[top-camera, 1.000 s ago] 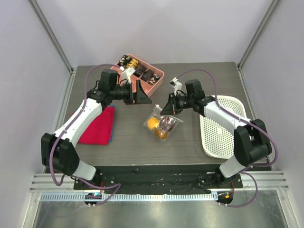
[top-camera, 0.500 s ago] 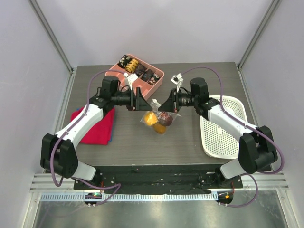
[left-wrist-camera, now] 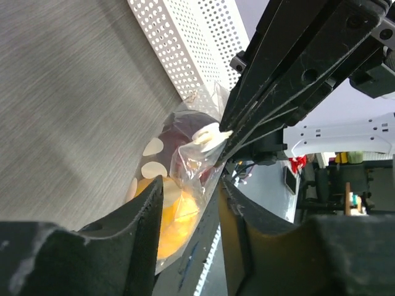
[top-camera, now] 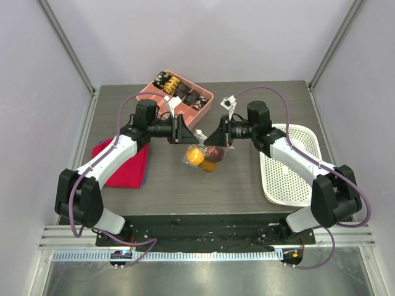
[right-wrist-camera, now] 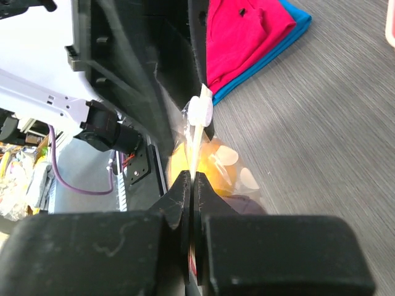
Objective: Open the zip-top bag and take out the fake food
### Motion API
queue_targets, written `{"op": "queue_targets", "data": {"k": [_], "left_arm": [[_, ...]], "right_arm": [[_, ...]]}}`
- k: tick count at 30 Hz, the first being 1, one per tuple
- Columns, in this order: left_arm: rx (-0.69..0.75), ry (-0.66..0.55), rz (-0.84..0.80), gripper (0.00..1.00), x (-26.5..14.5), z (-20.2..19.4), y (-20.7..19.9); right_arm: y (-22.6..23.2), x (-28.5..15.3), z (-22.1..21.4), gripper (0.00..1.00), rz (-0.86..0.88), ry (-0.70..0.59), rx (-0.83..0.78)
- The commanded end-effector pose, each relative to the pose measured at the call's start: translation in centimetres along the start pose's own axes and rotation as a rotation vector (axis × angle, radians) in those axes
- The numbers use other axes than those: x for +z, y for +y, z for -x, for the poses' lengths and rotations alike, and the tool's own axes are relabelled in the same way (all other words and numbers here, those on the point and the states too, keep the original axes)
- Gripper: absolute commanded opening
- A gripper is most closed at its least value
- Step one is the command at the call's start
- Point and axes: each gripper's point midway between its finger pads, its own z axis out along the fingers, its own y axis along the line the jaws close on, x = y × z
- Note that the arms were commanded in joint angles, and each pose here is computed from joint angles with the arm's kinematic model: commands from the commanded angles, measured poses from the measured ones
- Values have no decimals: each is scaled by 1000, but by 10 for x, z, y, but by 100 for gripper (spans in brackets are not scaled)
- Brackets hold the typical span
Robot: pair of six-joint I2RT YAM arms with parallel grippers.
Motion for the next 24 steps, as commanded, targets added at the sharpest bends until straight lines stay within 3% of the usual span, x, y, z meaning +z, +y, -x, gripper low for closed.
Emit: {"op": "queue_targets", "data": {"k": [1,2,3,5,6,9,15,19,24], "left_arm": [[54,-20,-30,26,0,9,-9],[62,-21,-27,17,0,9,-9],[70,-25,-27,7,0,11,-10],[77,-30,-5,0,-2,11,-8],[80,-34,0,0,-3,10,-8],[107,-43,4,0,-5,10,-12],[102,-40,35,0,-6,9,-8],[75,-34,66,0,-5,8,-2],[45,-20,104,0,-3,5,4]], "right_arm": [[24,-4,14,2,57,-34,-69],[25,-3,15,6,59,-32,-72],[24,-3,15,21,53,-29,-70],[22,-2,15,34,25,-17,-62],[18,-2,16,48,0,-18,-57],[6,4,23,64,-68,-10,-27],[-5,10,22,65,-116,12,-15],[-1,12,11,66,-156,29,-94],[3,7,13,69,-190,-69,-200]]}}
